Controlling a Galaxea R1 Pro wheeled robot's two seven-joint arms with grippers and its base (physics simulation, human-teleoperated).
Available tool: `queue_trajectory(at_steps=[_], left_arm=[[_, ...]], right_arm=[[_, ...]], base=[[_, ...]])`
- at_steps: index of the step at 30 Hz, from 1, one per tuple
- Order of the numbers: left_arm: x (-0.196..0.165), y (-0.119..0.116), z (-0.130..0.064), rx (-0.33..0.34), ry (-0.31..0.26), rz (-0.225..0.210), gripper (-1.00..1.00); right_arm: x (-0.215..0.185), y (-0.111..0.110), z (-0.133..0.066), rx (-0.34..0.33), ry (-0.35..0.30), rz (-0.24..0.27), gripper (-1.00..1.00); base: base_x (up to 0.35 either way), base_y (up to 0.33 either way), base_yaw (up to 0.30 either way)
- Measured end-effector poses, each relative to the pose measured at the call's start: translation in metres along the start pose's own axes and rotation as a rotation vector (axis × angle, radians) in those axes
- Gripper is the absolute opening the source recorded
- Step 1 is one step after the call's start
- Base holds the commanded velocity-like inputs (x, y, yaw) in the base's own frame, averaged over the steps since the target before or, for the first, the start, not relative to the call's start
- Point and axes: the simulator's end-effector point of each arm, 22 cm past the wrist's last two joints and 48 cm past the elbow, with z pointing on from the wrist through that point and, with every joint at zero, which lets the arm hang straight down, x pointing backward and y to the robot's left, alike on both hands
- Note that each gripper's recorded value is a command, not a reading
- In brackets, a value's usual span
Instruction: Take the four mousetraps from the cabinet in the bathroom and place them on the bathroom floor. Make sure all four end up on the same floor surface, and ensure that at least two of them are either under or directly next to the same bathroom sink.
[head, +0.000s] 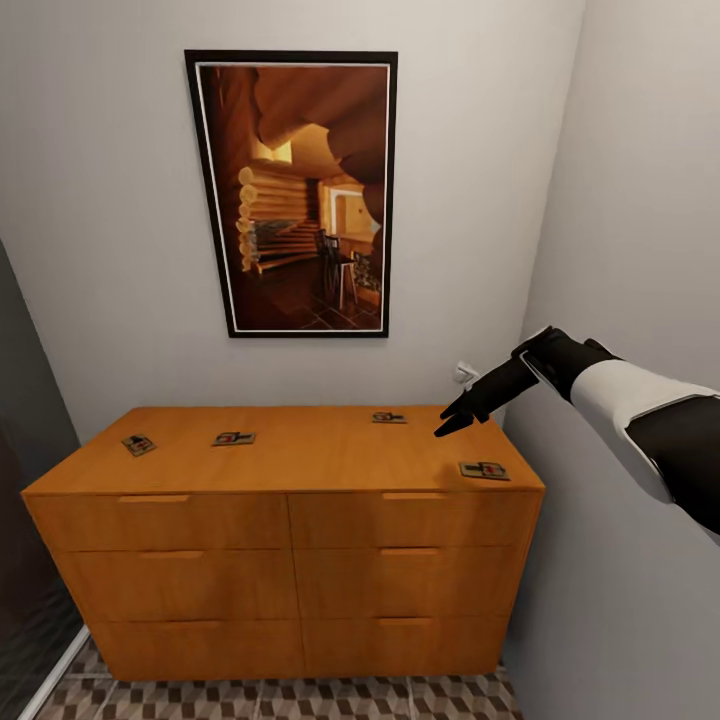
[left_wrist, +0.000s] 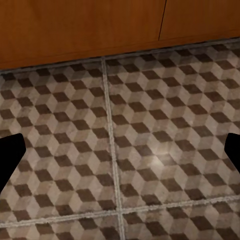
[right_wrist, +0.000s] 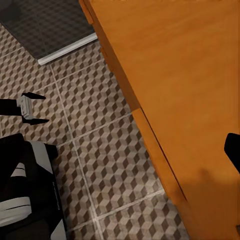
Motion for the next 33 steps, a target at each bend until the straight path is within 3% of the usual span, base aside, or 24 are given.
queue_trajectory(at_steps=[19, 33], left_arm=[[0.000, 0.000, 0.000, 0.000, 0.000, 0.000, 1.00], [0.000, 0.000, 0.000, 0.000, 0.000, 0.000, 1.00]], right_arm=[[0.008, 0.000, 0.006, -0.007, 0.005, 0.013, 1.00], [0.027, -0.015, -0.013, 0.037, 0.015, 0.041, 1.00]], base=[[0.002, 0.000, 0.000], [0.000, 0.000, 0.000]])
